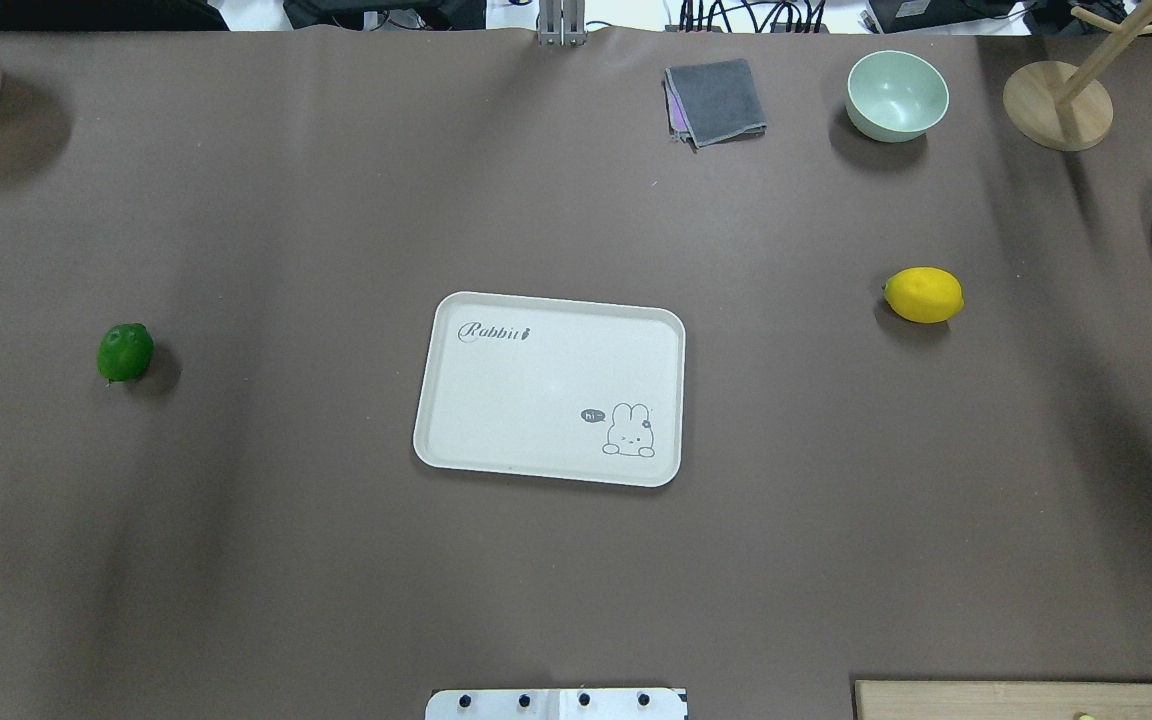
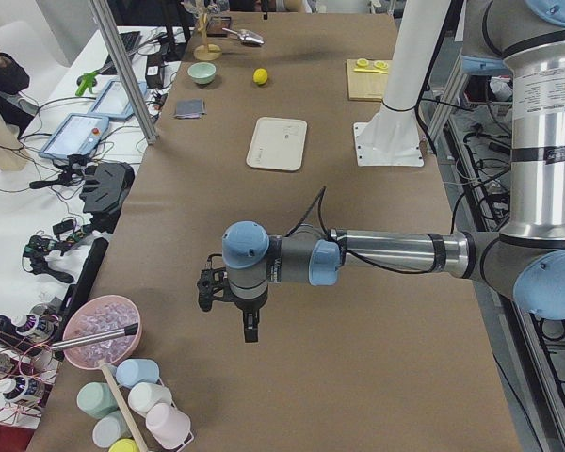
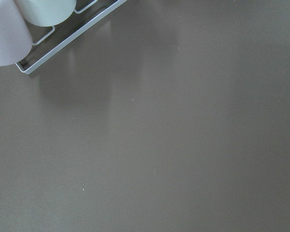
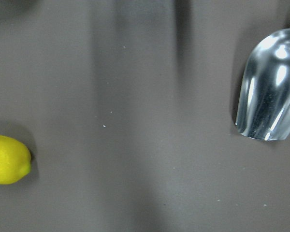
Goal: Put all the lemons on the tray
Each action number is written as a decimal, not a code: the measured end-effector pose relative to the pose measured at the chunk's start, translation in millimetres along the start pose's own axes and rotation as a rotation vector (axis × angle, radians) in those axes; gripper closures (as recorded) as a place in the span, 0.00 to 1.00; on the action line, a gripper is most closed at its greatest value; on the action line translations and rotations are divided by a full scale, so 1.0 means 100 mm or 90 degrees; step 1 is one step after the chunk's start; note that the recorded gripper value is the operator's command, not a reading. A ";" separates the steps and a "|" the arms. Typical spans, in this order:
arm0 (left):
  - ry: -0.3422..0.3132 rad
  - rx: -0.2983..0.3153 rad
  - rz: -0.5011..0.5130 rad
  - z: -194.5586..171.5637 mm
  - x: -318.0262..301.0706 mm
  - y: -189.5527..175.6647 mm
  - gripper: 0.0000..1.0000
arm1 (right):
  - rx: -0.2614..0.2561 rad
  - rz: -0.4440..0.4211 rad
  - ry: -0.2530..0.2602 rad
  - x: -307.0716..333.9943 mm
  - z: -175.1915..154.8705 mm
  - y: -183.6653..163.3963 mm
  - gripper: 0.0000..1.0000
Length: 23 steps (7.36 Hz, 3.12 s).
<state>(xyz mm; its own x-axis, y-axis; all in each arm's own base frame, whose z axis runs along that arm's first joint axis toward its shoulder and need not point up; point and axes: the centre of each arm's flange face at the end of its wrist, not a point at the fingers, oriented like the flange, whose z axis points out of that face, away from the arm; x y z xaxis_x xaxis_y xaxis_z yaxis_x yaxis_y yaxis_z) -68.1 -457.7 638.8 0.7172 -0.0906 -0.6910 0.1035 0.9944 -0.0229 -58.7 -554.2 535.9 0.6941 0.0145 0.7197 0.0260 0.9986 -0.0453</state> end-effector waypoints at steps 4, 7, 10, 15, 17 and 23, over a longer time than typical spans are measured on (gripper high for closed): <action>0.000 0.002 0.000 -0.03 0.01 0.02 0.01 | -0.035 -0.068 -0.005 -1.12 0.38 -0.21 0.00; 0.002 -0.007 -0.006 -0.04 0.05 0.02 0.01 | -0.048 -0.095 -0.004 -1.61 0.66 -0.42 0.00; 0.014 -0.006 -0.012 -0.10 0.43 -0.08 0.02 | -0.030 -0.161 -0.018 -1.84 1.03 -0.55 0.00; 0.088 -0.069 -0.010 0.54 2.43 -0.18 0.02 | -0.033 -0.236 -0.034 -2.04 1.44 -0.47 0.00; 0.066 -0.060 0.074 1.10 3.03 0.13 0.02 | -0.030 -0.251 -0.037 -2.02 1.48 -0.48 0.00; 0.031 -0.076 0.182 1.71 3.35 0.26 0.02 | -0.041 -0.299 -0.038 -1.97 1.58 -0.48 0.00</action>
<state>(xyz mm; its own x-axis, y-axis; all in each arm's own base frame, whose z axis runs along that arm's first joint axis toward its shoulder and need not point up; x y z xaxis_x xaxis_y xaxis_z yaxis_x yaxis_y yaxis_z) 292.8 -471.2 530.6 0.6713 0.1928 -0.7157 -0.1803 0.9790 0.0947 -310.5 -597.2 505.8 0.5538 -0.4337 0.7108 0.3729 0.8924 0.2540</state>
